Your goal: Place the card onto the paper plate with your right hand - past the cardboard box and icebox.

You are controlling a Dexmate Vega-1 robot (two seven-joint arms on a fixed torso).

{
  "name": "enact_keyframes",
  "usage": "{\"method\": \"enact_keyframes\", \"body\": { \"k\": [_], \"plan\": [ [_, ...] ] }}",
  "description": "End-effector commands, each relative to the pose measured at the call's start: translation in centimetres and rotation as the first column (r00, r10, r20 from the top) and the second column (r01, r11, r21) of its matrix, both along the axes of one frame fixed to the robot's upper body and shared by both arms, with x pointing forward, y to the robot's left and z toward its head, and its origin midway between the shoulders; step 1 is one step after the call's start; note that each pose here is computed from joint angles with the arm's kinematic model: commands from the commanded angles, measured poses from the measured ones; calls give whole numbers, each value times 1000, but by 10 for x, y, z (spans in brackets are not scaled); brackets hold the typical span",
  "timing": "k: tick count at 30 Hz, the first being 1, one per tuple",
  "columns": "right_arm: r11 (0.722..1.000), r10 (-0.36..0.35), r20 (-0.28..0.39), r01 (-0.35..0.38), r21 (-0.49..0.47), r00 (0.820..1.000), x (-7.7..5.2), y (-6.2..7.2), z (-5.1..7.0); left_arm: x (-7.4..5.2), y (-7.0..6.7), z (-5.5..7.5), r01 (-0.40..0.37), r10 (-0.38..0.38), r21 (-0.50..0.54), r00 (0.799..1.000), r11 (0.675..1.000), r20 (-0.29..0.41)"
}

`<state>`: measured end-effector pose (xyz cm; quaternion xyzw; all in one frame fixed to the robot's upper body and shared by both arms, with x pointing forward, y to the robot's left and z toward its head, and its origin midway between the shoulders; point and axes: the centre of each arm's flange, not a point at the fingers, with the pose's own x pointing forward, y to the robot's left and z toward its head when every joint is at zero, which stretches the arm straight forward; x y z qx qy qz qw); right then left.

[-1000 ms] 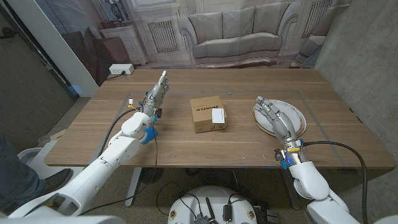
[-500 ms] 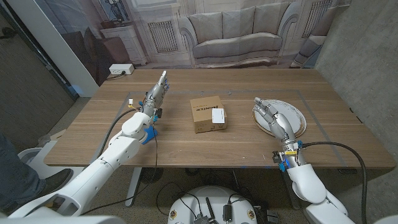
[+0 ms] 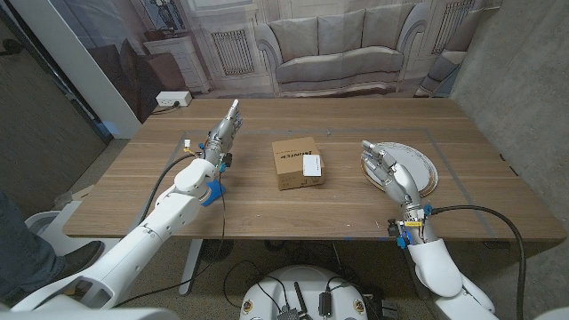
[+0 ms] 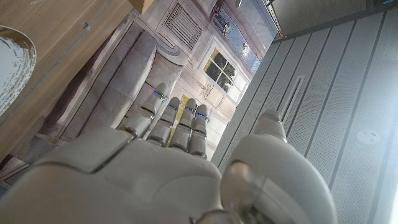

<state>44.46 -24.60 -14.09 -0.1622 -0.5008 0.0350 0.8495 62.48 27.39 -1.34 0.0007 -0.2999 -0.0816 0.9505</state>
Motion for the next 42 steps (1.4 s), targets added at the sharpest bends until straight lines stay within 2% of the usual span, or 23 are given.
{"method": "enact_keyframes", "body": {
  "k": [1,8,19,25,34,38,42],
  "plan": [
    [996,-78,92,81,-29,993,-13,5,-8,-3,-3,0,3,-3,8,1000,1000,3],
    [986,-149,140,158,-58,979,-18,6,-9,-2,-5,2,9,-9,14,1000,1000,8],
    [970,-206,193,226,-87,959,-18,10,-11,0,-7,4,8,-8,20,1000,1000,4],
    [950,-255,241,289,-117,936,-19,13,-10,-2,-5,6,5,-5,19,1000,1000,7],
    [927,-295,273,344,-149,915,-23,13,-10,-1,-9,4,10,-10,18,1000,1000,3],
    [928,-297,271,344,-144,915,-23,13,-12,0,-11,3,11,-11,15,1000,1000,4],
    [911,-326,294,382,-156,898,-23,13,-14,-1,-13,2,9,-10,11,1000,1000,6]
  ]
}}
